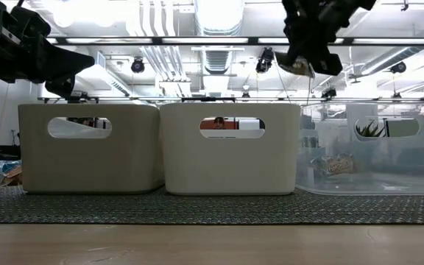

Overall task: Pick and place Granola Bars by type
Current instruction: Put the yellow granola bar into the transparent bin

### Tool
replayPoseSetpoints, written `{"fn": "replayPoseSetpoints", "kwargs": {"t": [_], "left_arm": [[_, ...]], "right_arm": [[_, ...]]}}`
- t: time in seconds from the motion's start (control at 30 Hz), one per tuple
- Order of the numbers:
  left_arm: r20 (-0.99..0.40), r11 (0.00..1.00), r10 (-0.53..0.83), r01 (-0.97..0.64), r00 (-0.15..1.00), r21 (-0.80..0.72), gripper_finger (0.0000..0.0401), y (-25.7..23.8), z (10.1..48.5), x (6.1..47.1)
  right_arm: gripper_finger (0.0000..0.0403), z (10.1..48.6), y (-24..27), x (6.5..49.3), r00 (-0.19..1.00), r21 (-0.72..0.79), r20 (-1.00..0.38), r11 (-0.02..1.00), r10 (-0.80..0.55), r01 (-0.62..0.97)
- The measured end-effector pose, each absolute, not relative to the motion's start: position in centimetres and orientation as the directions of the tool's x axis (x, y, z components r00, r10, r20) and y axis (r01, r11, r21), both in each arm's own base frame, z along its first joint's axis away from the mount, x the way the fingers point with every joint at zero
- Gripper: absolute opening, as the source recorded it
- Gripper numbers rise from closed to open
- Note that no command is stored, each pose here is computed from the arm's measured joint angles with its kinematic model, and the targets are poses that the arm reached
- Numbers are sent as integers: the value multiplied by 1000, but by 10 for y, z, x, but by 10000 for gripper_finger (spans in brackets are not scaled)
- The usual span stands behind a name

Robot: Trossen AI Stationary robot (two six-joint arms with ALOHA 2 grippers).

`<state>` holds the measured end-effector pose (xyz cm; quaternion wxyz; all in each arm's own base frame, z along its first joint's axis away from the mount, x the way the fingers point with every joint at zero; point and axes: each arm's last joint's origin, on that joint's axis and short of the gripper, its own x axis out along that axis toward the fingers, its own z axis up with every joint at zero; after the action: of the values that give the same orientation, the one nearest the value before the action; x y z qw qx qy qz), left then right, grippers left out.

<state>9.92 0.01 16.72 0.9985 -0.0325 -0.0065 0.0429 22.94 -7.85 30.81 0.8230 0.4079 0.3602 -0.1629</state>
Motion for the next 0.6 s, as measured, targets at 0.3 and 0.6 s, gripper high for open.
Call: {"fn": "replayPoseSetpoints", "kwargs": {"t": [0.3, 0.6], "left_arm": [[10, 994, 86, -85, 996, -65, 0, 0, 167, 99], [10, 994, 86, -85, 996, -65, 0, 0, 167, 99]], "right_arm": [[63, 299, -58, 237, 655, 551, -740, 699, 155, 457], [63, 277, -43, 249, 523, 491, -812, 786, 258, 375]]}}
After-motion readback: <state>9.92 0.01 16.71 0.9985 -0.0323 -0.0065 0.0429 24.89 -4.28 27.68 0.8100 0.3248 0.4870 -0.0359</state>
